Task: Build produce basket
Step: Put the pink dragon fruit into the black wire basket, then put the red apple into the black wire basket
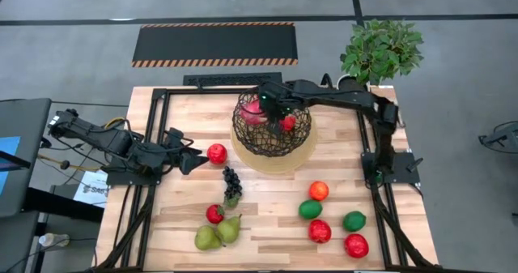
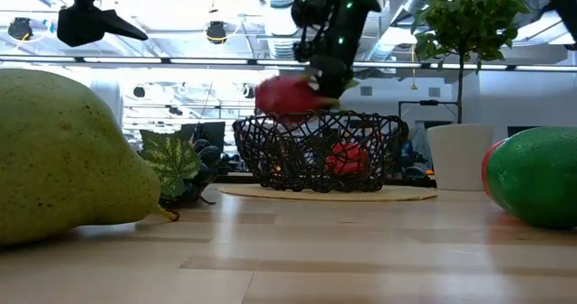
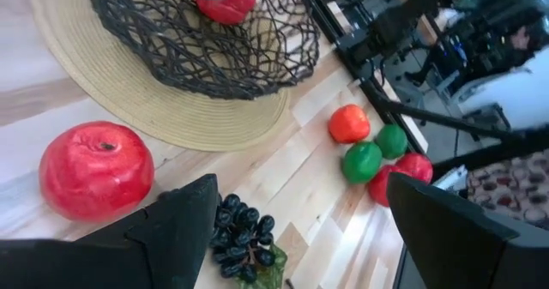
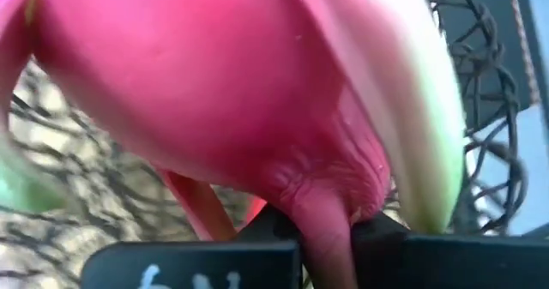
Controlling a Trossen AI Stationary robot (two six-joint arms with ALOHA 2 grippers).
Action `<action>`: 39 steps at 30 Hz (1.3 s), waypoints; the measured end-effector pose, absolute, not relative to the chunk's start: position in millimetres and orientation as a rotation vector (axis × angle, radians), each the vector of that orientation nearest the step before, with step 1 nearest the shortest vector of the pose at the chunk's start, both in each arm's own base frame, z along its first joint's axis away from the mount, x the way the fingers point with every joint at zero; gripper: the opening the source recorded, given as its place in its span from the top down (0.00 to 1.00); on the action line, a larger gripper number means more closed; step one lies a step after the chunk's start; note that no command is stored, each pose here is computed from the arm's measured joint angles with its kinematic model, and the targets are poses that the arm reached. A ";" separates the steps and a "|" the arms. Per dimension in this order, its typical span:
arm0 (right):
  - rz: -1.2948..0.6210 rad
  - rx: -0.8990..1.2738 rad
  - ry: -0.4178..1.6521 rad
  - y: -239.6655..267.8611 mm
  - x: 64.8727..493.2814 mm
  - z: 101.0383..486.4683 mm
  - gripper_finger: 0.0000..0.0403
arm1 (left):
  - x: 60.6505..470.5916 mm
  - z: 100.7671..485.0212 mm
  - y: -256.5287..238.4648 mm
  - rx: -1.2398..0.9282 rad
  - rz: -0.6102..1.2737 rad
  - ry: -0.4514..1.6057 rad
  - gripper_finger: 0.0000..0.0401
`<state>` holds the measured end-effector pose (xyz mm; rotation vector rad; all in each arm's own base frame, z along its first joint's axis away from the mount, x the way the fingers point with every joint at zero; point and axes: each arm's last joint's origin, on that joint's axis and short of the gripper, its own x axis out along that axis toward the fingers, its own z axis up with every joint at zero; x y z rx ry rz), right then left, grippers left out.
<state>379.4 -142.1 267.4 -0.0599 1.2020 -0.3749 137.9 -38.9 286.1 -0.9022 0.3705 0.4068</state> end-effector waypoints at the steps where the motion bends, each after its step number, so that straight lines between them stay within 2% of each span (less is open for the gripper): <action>1: -0.359 -0.088 1.220 -146.8 381.0 264.4 0.92 | 137.9 285.9 -38.7 -0.913 0.416 0.365 0.19; 10: -0.313 -0.205 1.302 -186.9 382.7 242.9 0.88 | 136.8 285.1 -36.3 -0.948 0.494 0.316 0.19; 14: -0.293 -0.233 1.311 -196.0 377.7 243.7 0.83 | 136.8 285.2 -36.1 -0.952 0.500 0.308 0.19; 30: -0.321 -0.247 1.355 -200.5 371.0 245.2 0.41 | 136.8 285.4 -35.7 -0.970 0.515 0.291 0.19; 35: -0.341 -0.234 1.402 -196.5 360.4 266.9 0.34 | 136.8 285.4 -35.7 -0.970 0.514 0.292 0.19; 39: -0.385 -0.198 1.361 -189.5 351.4 301.4 0.33 | 136.8 285.4 -35.7 -0.958 0.511 0.295 0.19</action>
